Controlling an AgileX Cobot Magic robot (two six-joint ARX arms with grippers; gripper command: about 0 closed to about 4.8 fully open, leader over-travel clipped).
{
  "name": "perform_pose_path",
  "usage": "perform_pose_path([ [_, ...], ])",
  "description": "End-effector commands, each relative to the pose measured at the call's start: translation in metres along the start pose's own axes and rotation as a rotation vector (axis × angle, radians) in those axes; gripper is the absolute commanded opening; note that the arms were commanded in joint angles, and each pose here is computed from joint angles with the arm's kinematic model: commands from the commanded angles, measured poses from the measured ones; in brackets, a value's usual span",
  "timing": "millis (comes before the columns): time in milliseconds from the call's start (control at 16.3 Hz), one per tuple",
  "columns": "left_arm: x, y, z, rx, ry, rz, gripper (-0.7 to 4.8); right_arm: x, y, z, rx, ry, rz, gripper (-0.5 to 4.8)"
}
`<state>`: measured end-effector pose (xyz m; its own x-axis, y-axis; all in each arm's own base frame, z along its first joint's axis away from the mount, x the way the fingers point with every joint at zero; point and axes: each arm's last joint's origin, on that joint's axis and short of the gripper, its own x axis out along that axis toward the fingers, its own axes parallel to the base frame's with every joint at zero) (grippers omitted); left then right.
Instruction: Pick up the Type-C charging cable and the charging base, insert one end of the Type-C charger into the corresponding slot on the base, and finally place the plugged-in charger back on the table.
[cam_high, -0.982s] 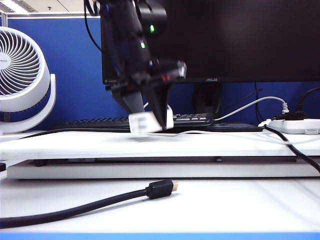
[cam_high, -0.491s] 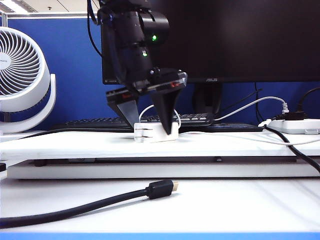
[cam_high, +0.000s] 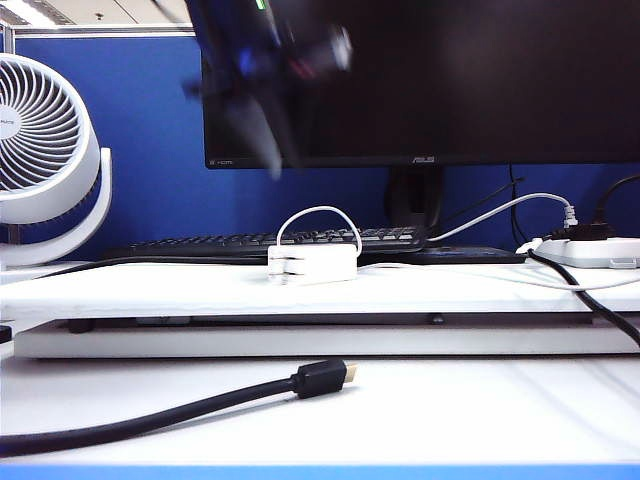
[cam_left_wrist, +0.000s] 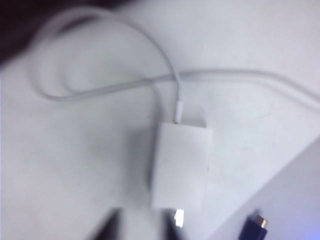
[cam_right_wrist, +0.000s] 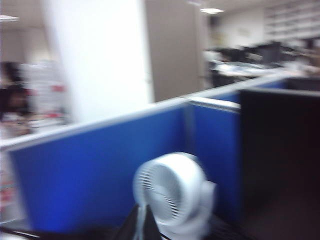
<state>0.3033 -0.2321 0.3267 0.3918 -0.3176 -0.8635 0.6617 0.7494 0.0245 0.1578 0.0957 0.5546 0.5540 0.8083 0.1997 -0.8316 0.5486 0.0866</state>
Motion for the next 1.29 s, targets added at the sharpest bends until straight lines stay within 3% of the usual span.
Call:
perform_pose_path([
  [61, -0.061, -0.002, -0.009, 0.0, -0.108, 0.01, -0.06, -0.016, 0.006, 0.005, -0.033, -0.004, -0.118, -0.02],
  [184, -0.108, -0.003, -0.021, 0.001, -0.208, 0.017, -0.06, -0.03, 0.013, 0.006, -0.035, 0.018, -0.149, -0.02],
  [368, -0.187, -0.007, -0.051, 0.004, -0.42, 0.033, -0.06, -0.06, 0.028, 0.006, -0.132, 0.079, -0.182, -0.02],
  [552, -0.262, -0.011, -0.101, 0.006, -0.634, 0.049, -0.06, -0.09, 0.042, 0.002, -0.16, 0.16, -0.259, -0.02],
  [798, -0.332, -0.018, -0.179, 0.017, -0.872, 0.069, -0.06, -0.124, 0.054, -0.015, -0.201, 0.197, -0.342, -0.02],
  [982, -0.359, -0.023, -0.237, 0.018, -0.948, 0.073, -0.06, -0.134, 0.052, -0.048, -0.204, 0.17, -0.345, -0.02],
  [1166, -0.364, -0.027, -0.297, 0.002, -0.882, 0.063, -0.06, -0.134, 0.038, -0.111, -0.192, 0.103, -0.387, -0.02],
  [1289, -0.363, -0.028, -0.318, -0.052, -0.838, 0.058, -0.06, -0.134, 0.027, -0.157, -0.178, 0.094, -0.46, -0.02],
])
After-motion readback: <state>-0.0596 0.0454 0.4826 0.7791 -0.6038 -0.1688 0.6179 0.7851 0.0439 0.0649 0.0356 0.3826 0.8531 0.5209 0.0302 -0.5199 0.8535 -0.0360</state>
